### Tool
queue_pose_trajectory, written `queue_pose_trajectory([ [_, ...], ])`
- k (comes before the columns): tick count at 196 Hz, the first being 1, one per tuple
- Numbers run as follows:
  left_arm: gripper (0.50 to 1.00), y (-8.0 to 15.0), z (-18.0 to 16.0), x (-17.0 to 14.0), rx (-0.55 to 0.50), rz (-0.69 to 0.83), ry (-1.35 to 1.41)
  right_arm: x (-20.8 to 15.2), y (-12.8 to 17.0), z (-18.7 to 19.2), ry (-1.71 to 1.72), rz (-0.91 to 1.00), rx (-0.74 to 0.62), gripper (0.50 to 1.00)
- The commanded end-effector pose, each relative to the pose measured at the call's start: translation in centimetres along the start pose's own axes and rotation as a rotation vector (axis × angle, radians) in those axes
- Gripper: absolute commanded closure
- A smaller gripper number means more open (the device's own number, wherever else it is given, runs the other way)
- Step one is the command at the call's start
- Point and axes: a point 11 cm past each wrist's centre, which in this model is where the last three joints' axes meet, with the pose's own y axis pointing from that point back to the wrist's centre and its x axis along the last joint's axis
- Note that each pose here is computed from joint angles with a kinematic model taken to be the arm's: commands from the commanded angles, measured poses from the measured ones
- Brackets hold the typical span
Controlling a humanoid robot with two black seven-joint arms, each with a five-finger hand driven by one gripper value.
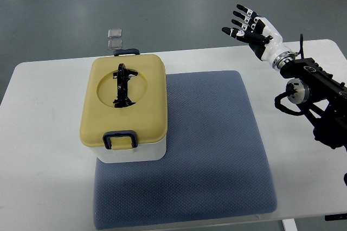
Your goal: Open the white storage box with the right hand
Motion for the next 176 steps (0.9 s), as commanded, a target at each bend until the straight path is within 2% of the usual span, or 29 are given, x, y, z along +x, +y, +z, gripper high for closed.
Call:
queue_pose_trajectory([
  [1,0.500,0.0,0.0,0.0,0.000,-0.001,-0.001,0.2,0.1,-0.5,0.002,0.006,0.046,0.572],
  [99,0.500,0.0,0.0,0.0,0.000,-0.001,0.000,0.2,0.1,-0.7,0.014,-0.003,0.063,0.572],
  [114,0.500,0.0,0.0,0.0,0.000,-0.001,0.000,0.1,-0.1,-1.5,0.037,-0.022,0.071,0.574],
  [129,0.500,0.0,0.0,0.0,0.000,-0.001,0.000,2.0,-0.2,-4.0,0.115,-0.011,0.097,0.574],
  [147,0.500,0.0,0.0,0.0,0.000,-0.001,0.000,1.2,-0.7,-5.2,0.241,-0.080,0.082,0.574],
  [176,0.500,0.0,0.0,0.0,0.000,-0.001,0.000,-0.2,-1.1,-7.2,0.401,-0.196,0.128,0.574],
])
